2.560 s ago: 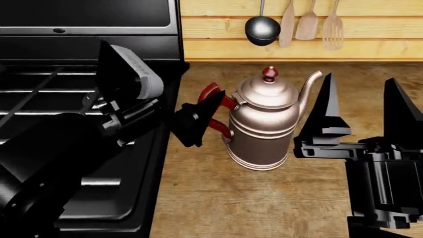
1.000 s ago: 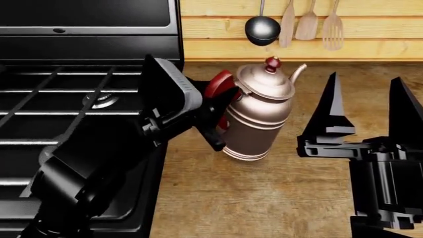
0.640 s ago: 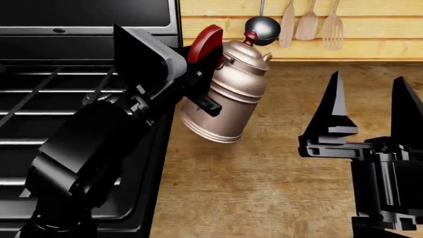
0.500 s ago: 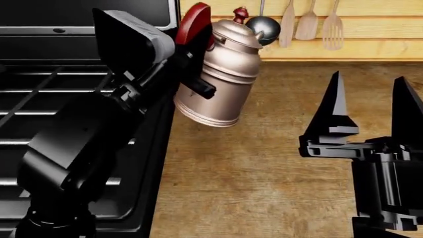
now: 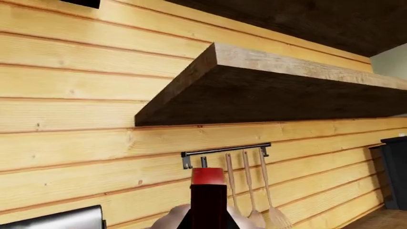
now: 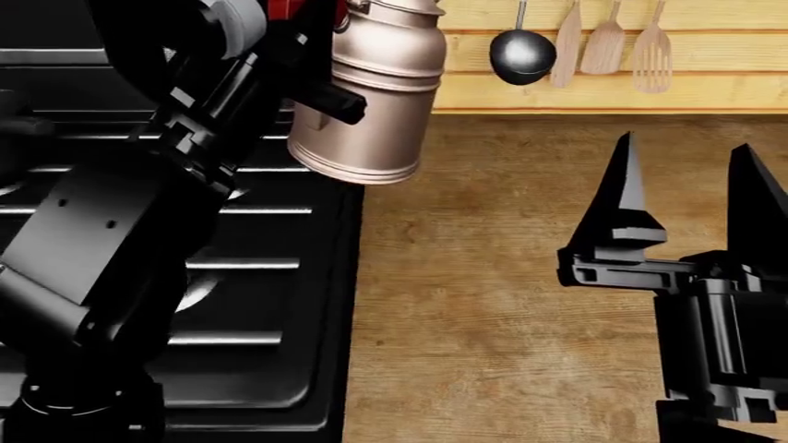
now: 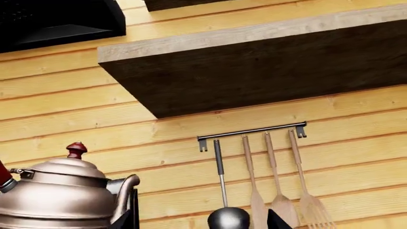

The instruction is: Pick the kettle from the counter and place it on a stove burner. Then turn the burner on.

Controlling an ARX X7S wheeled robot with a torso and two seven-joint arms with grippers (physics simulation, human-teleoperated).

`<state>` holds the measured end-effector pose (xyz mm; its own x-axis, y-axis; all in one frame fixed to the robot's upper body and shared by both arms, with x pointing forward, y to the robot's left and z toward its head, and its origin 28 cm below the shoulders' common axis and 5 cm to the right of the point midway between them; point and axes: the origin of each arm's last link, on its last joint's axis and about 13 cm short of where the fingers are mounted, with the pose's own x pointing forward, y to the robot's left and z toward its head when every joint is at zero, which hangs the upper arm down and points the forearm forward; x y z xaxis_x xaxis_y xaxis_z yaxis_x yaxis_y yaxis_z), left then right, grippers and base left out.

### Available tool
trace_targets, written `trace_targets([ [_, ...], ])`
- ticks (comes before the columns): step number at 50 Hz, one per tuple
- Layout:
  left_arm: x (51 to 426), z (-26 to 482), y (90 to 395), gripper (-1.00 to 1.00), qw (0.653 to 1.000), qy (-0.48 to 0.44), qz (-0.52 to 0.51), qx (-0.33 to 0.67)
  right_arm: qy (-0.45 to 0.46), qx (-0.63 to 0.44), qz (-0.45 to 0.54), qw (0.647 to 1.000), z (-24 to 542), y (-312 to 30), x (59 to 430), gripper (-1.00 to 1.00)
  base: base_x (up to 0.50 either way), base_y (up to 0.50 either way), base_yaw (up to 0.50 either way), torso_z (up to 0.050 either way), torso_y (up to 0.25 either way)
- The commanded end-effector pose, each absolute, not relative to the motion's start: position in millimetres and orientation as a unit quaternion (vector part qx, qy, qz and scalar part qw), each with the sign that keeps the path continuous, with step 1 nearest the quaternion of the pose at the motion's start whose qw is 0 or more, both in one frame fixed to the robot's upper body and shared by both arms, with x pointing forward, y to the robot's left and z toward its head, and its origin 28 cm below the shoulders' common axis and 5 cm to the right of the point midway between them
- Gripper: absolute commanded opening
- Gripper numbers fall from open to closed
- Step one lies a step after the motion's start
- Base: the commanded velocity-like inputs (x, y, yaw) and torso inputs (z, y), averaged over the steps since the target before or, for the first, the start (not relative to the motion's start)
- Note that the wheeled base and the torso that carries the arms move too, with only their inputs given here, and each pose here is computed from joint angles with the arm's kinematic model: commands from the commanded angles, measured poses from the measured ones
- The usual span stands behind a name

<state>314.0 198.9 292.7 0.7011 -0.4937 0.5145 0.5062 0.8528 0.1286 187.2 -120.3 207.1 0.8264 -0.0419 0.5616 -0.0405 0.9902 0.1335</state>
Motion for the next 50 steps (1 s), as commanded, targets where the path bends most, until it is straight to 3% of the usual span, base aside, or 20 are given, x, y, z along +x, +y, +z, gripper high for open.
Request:
trace_targets([
  [1, 311, 300, 204, -1.0, 0.922, -0.294, -0.251, -0.015, -0.284, 0.065, -0.004, 0.957, 208, -119, 188, 1.0, 0.0, 0.5, 0.0, 0.0, 0.0],
  [35, 310, 291, 199, -1.0, 0.924, -0.284, -0.254, -0.023, -0.289, 0.07, -0.014, 0.955, 207, -120, 188, 1.0, -0.01, 0.5, 0.0, 0.0, 0.001],
  [50, 311, 283, 192, -1.0, 0.924, -0.281, -0.257, -0.022, -0.298, 0.082, -0.005, 0.951, 207, -121, 187, 1.0, 0.0, 0.0, 0.0, 0.0, 0.001],
])
